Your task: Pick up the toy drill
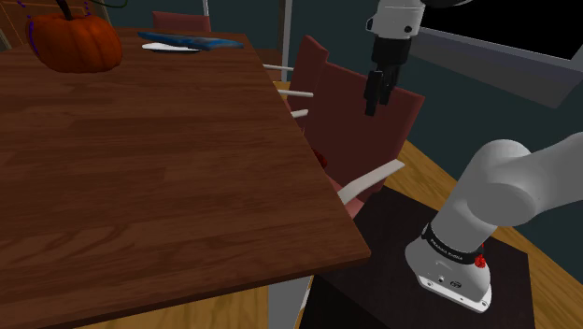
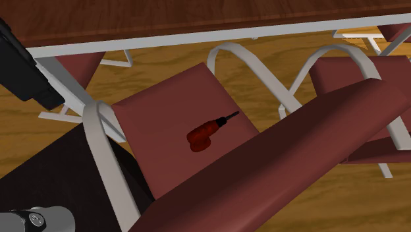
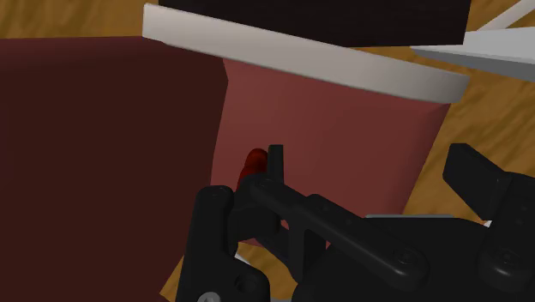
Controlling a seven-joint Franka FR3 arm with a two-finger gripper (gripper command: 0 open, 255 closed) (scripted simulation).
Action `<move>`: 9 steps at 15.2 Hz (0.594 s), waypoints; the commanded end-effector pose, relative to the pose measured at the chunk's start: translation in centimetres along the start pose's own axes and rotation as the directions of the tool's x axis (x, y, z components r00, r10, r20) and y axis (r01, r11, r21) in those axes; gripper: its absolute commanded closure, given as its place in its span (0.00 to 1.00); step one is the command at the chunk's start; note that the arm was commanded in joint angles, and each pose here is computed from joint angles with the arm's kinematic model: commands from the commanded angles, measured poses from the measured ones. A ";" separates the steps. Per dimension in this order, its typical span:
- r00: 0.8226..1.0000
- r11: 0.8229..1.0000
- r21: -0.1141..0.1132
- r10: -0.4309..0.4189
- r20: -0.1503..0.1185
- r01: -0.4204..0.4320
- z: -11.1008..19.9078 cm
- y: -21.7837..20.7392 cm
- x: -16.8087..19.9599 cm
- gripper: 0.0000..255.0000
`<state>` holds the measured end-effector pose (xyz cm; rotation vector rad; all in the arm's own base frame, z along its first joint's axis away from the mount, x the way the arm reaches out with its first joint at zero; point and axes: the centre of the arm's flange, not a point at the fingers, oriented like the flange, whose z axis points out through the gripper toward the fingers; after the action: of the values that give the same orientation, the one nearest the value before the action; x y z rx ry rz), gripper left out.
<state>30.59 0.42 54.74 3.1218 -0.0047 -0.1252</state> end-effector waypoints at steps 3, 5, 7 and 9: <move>1.000 1.000 0.010 0.010 0.000 -0.010 1.8 1.0 1.8 0.00; 1.000 1.000 0.020 0.021 0.001 -0.021 3.6 1.9 3.5 0.00; 1.000 0.999 0.030 0.031 0.002 -0.031 5.4 2.9 5.2 0.00; 0.999 0.998 0.040 0.042 0.003 -0.042 7.3 3.9 7.0 0.00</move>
<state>36.10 -2.86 48.36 3.1548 -0.0636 -0.1307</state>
